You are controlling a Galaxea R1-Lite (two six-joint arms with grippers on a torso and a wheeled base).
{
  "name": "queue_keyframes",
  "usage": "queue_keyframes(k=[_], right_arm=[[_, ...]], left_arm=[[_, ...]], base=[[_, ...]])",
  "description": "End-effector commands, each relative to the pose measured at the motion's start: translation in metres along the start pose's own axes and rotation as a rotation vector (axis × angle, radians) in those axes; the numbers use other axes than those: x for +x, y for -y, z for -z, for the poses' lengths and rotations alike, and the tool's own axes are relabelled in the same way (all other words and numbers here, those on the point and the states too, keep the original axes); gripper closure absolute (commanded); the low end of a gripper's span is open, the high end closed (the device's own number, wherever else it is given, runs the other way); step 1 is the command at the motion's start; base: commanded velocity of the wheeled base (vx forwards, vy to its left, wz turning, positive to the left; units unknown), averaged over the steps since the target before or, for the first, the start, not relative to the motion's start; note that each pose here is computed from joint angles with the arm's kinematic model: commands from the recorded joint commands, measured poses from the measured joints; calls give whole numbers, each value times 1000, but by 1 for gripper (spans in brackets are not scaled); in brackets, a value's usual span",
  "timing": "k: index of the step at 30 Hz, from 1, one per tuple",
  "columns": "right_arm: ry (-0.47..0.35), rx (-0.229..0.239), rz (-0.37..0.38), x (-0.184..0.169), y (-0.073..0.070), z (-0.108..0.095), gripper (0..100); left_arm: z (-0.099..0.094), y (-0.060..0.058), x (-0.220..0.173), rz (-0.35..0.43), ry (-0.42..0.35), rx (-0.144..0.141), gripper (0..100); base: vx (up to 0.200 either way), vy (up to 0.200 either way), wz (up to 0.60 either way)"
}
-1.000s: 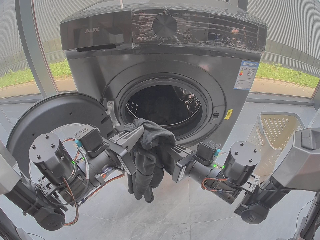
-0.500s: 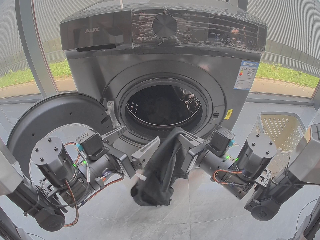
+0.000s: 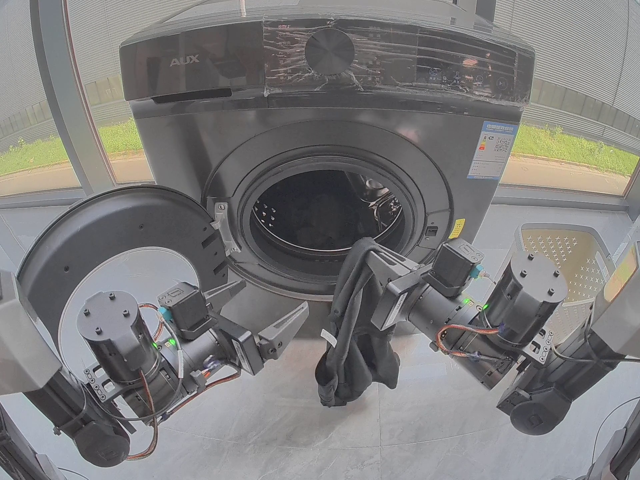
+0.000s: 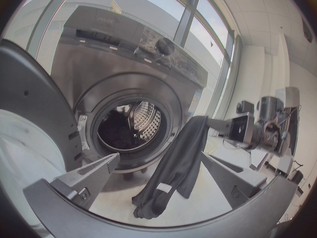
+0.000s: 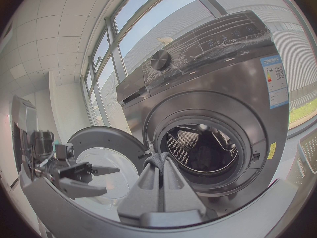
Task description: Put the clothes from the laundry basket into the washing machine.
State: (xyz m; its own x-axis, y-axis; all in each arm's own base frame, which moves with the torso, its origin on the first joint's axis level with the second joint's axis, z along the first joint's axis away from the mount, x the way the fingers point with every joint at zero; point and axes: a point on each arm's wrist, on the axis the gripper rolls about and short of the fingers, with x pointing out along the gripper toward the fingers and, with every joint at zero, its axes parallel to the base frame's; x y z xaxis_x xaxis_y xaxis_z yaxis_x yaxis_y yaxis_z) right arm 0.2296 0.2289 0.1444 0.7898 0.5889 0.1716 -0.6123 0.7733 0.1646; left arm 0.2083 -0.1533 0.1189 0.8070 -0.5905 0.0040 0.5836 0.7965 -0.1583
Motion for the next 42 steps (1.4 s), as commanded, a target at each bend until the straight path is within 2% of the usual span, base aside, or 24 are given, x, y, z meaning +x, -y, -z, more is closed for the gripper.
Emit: queue_keyframes(k=[1,3,7,14,21,25,29,38,42], right_arm=[[36,1,12,0,3,-12,100],[41,-3,20,1,5,-13,100],[57,0,17,3,4,-16,100],[97,5,7,7,0,-26,100],[119,11,-13,10,-6,-30,100],[120,16,-36,11,-13,-30,100],[128,17,-34,15,-13,-30,100],[115,16,-32,17,-13,-24,100],[115,16,-32,17,-13,-24,100]], left_arm=[[22,-10,0,-34,-95,14,0],[35,-14,-3,-12,-163,31,0],[45,-18,-7,32,-224,65,0],[72,-29,-1,28,-331,50,0],[101,-35,6,93,-438,30,0],[115,-39,16,90,-459,27,0],[121,-42,31,91,-438,25,0],[138,-43,49,176,-445,12,0],[148,-46,57,179,-450,10,0]], base=[[0,0,0],[0,0,0],[0,0,0],[0,0,0],[0,0,0],[0,0,0],[0,0,0],[0,0,0],[0,0,0]])
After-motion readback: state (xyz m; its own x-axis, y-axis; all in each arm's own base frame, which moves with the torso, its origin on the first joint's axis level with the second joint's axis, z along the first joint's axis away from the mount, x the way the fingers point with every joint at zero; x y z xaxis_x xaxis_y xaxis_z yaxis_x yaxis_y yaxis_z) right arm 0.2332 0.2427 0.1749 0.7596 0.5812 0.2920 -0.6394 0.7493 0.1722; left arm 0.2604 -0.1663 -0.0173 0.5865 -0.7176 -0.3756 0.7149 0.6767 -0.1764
